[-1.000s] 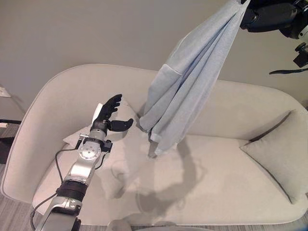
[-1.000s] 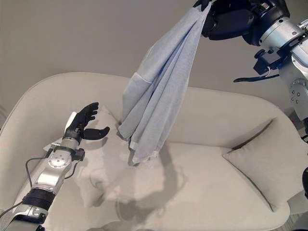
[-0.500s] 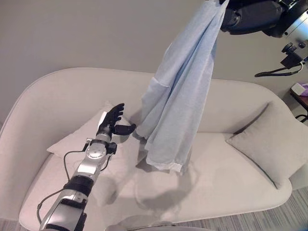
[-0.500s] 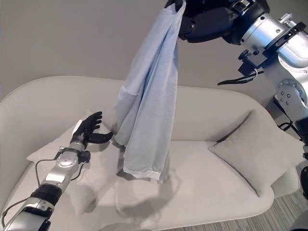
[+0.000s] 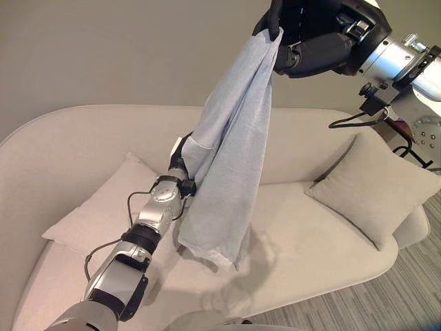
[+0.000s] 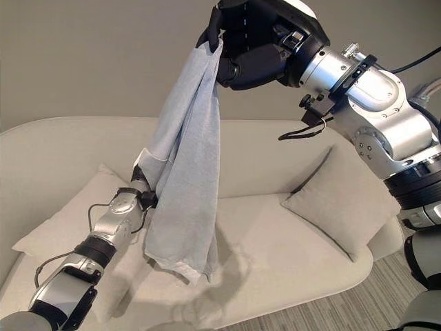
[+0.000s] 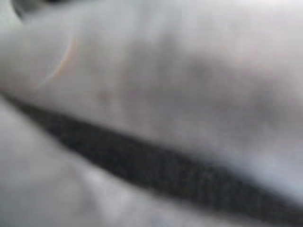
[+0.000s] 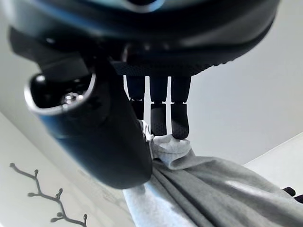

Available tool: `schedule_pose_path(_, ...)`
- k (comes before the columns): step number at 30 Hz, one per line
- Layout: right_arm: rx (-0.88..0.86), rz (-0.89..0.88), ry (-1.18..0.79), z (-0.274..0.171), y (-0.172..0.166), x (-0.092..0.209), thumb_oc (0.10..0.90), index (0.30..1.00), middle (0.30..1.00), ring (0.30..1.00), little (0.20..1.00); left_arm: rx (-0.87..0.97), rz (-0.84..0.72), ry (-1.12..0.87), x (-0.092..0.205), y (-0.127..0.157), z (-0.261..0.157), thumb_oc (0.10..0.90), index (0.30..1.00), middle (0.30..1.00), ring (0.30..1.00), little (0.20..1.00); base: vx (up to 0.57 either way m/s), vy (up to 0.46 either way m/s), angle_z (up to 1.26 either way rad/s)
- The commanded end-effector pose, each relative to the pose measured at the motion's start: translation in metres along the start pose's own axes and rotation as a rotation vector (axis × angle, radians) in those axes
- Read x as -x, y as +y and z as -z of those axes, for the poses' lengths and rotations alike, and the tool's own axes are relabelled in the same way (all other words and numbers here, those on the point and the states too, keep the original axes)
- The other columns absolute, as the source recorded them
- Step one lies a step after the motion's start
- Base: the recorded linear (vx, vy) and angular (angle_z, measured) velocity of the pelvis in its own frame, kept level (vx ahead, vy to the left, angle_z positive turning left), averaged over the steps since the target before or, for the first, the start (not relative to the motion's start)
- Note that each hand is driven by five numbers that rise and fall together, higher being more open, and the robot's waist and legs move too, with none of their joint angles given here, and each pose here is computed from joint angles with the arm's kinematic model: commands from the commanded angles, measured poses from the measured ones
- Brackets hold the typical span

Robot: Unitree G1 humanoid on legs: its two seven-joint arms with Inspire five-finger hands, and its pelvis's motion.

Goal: Hang the clothes on the sofa on the clothes rack.

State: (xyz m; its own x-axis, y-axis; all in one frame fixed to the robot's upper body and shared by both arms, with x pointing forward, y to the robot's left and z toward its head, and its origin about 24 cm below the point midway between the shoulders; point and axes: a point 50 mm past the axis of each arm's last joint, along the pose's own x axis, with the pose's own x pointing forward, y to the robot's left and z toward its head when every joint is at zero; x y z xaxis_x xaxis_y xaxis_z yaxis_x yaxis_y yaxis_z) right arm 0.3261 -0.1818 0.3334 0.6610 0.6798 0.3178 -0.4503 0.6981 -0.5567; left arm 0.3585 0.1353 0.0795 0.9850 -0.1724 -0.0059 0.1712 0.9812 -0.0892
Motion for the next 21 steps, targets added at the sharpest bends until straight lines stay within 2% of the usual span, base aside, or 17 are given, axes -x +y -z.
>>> schedule_pose_path(1,0.097,0.16,-0.175,-0.054,-0.039,-0.002,0.4,0.3,0.3,0.3,0.3,-0.015,0.192,-0.28,-0.016,-0.027,-0.071,0.8,0.9,0.9,0.9,0.9,0.03,-0.009,0.0)
schedule_pose_path(9,0.108,0.24,-0.198,-0.07,-0.062,0.004,0.4,0.3,0.3,0.3,0.3,-0.083,0.244,-0.083,-0.005,-0.001,-0.027,0.8,0.9,0.9,0.9,0.9,0.0,0.0,0.0)
schedule_pose_path(15,0.099,0.271,-0.233,-0.081,-0.07,-0.001,0.4,0.3,0.3,0.3,0.3,-0.106,0.297,0.035,0.0,0.001,-0.002,0.8,0.9,0.9,0.9,0.9,0.0,0.0,0.0)
schedule_pose_path(21,0.116,0.26,-0.256,-0.09,-0.068,-0.01,0.4,0.3,0.3,0.3,0.3,-0.102,0.369,0.113,0.007,-0.01,0.018,0.8,0.9,0.9,0.9,0.9,0.0,0.001,-0.01)
